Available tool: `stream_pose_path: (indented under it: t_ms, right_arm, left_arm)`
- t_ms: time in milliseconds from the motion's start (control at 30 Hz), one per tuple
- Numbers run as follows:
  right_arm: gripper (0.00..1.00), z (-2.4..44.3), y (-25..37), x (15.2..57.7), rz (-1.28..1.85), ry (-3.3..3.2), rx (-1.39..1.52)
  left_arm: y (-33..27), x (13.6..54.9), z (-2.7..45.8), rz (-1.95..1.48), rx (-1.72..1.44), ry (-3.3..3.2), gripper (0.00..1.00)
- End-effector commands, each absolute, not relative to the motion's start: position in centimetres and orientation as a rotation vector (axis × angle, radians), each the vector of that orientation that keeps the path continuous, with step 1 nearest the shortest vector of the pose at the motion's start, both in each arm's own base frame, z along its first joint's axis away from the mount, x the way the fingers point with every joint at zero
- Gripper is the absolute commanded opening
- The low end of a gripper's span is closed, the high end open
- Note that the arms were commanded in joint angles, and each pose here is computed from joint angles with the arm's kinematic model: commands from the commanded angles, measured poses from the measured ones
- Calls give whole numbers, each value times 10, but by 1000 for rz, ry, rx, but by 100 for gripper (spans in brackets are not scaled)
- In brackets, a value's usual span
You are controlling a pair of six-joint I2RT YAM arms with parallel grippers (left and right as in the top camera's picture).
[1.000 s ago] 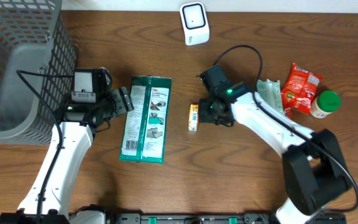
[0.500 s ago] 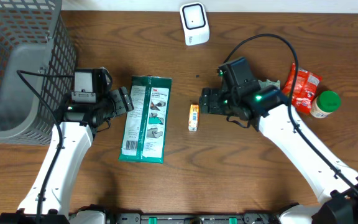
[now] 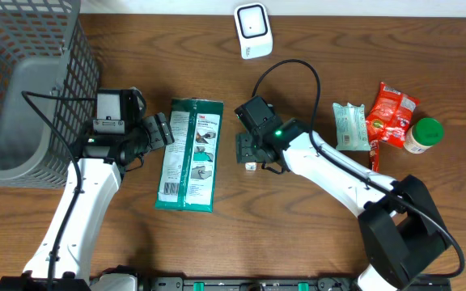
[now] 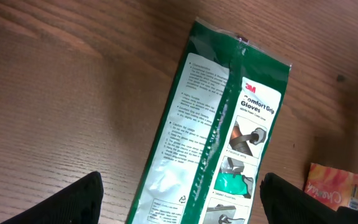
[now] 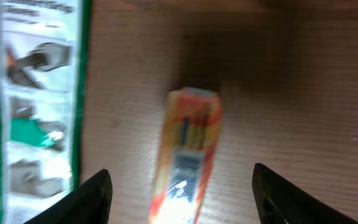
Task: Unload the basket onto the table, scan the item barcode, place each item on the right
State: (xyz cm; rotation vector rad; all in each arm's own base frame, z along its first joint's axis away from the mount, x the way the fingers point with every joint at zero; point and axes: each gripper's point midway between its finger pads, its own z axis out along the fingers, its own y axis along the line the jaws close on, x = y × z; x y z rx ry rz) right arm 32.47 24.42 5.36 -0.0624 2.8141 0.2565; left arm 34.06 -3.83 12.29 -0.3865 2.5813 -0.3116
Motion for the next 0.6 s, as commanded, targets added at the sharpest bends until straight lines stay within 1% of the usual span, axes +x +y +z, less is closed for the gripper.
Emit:
stream_pose_path:
  t_ms: [0,100,200,267,367,400,467,567]
  right_arm:
    - [67,56,239,333,212,2779,-28]
    - [70,57,242,336,227,2764,-28]
    - [76,67,247,341,285,2746,-74]
    - [83,83,249,347,357,2725,-97]
    - [98,112,238,360,445,2674,-30]
    - [99,122,231,364,472,2657,14]
    - [99,138,215,371,521,2629,105]
    - [99,150,187,381,551,2607,221]
  left_arm:
    - [-38,339,118,-302,-380,2597,81]
    - [-38,339,118,-302,-380,2597,81]
    - [-38,339,118,-302,-380,2597,81]
    - [-38,339,118,-302,-380,2597,81]
    - [-38,339,118,-302,-380,2597,81]
    - [-37,339,118,-302,-380,2597,81]
    - [-38,339,118,-302,-380,2597,81]
    - [-38,339,118,-302,-380,2597,81]
